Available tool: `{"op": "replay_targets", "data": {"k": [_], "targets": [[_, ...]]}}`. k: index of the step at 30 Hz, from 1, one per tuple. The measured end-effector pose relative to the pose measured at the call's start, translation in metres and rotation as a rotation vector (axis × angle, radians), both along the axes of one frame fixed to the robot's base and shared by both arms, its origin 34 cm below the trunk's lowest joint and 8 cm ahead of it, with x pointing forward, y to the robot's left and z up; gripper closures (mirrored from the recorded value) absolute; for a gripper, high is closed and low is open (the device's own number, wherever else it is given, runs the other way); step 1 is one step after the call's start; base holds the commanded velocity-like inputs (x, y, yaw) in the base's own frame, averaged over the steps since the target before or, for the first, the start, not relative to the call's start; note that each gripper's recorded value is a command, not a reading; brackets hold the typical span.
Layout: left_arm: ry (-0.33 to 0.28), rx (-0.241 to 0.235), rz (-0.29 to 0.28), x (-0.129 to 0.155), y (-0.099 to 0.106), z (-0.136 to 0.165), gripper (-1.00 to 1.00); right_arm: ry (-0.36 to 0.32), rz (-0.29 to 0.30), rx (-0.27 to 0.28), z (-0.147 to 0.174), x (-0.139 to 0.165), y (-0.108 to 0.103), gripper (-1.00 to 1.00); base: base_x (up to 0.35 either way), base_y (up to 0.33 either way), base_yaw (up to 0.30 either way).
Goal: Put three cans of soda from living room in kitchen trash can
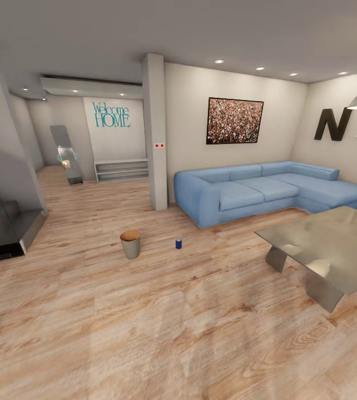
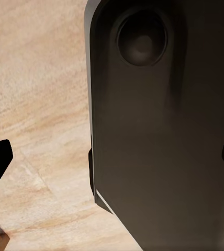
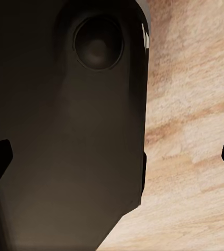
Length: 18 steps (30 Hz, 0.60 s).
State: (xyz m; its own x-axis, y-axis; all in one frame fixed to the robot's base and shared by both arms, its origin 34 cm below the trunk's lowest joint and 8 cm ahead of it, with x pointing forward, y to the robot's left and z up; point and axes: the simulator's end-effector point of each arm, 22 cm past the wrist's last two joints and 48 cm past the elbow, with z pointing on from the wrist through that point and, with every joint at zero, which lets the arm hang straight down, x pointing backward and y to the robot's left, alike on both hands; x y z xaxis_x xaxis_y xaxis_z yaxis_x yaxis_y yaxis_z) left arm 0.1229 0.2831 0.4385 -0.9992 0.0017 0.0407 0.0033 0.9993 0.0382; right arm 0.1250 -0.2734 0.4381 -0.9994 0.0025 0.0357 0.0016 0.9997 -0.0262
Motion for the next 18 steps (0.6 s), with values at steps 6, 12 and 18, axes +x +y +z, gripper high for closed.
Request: {"op": "replay_targets", "data": {"k": [6,12,18], "targets": [[0.000,0.000,0.000,0.0001,0.0000,0.0000,-1.00,0.000,0.000,0.000,0.0000,0.0000,0.0000,-1.00,0.000,0.000,0.000],[0.000,0.000,0.000,0.0000,0.0000,0.0000,-1.00,0.000,0.000,0.000,0.0000,-0.0001,0.0000,-1.00,0.000,0.000,0.000],[0.000,0.000,0.000,0.0001,0.0000,0.0000,-1.00,0.000,0.000,0.000,0.0000,-0.0001,0.0000,-1.00,0.000,0.000,0.000]]}}
